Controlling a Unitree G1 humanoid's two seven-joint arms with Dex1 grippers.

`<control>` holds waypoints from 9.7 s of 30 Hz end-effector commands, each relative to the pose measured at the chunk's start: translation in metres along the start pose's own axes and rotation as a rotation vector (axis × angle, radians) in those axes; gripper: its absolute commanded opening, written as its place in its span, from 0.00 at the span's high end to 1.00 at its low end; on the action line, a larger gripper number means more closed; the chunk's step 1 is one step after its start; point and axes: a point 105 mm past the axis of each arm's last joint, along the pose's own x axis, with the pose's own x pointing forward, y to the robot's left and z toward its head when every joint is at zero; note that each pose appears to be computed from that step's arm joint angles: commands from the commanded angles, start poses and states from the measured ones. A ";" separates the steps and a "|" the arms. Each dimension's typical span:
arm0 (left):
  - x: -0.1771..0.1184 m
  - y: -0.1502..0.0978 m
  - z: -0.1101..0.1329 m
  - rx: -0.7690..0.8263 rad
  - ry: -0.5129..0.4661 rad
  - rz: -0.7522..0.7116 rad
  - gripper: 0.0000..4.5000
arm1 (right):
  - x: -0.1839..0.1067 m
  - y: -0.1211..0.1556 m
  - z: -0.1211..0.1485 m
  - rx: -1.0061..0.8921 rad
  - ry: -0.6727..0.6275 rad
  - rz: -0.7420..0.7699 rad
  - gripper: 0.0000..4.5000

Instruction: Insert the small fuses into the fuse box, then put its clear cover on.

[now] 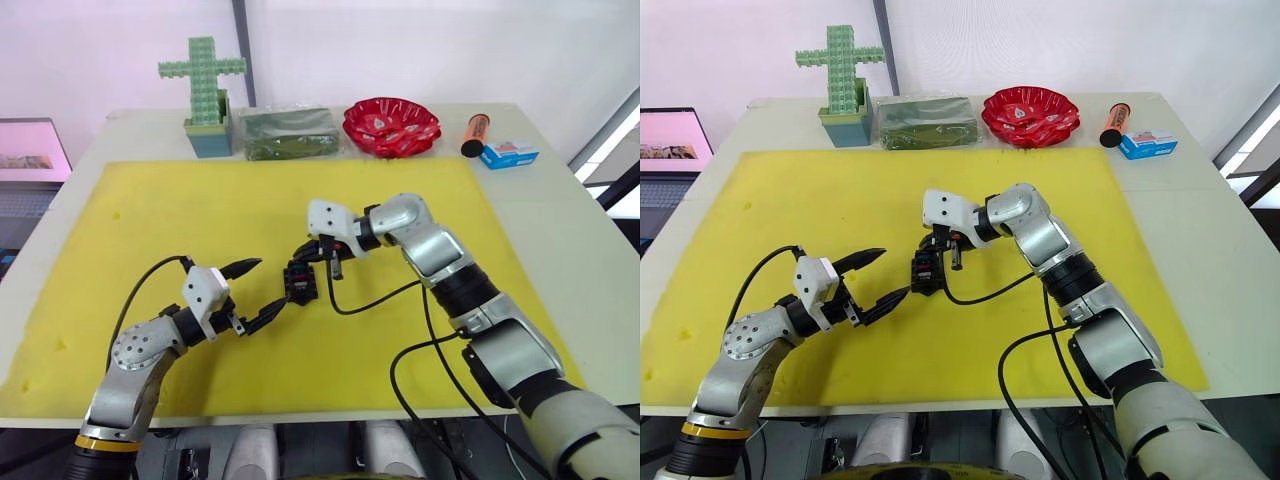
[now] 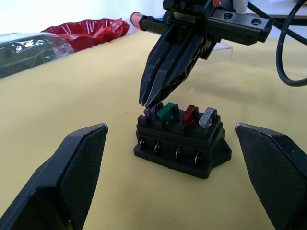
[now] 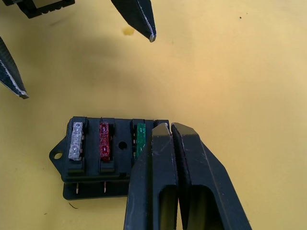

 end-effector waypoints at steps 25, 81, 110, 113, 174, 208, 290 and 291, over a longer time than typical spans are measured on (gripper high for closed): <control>-0.002 0.002 0.010 0.042 -0.024 -0.005 0.00 | 0.009 0.015 -0.035 0.096 0.050 0.026 0.99; -0.019 0.021 0.048 0.094 -0.073 -0.102 0.00 | -0.210 0.034 -0.063 0.296 -0.048 -0.749 0.01; 0.019 -0.026 0.119 0.155 -0.163 -0.350 0.00 | -0.190 0.020 -0.122 0.446 -0.021 -0.713 0.01; 0.018 -0.029 0.116 0.147 -0.159 -0.349 0.00 | -0.183 0.017 -0.128 0.477 -0.040 -0.709 0.01; 0.014 -0.028 0.100 0.137 -0.135 -0.341 0.00 | -0.161 0.009 -0.132 0.460 -0.108 -0.691 0.60; 0.032 -0.020 -0.022 0.038 0.192 0.022 0.00 | -0.166 0.007 -0.106 0.393 -0.138 -0.754 0.60; 0.074 -0.021 -0.025 0.075 0.017 -0.660 0.38 | -0.064 0.056 0.017 0.141 -0.223 -0.073 0.60; 0.073 -0.024 -0.025 0.078 0.015 -0.680 0.38 | -0.059 0.057 0.016 0.133 -0.218 -0.066 0.60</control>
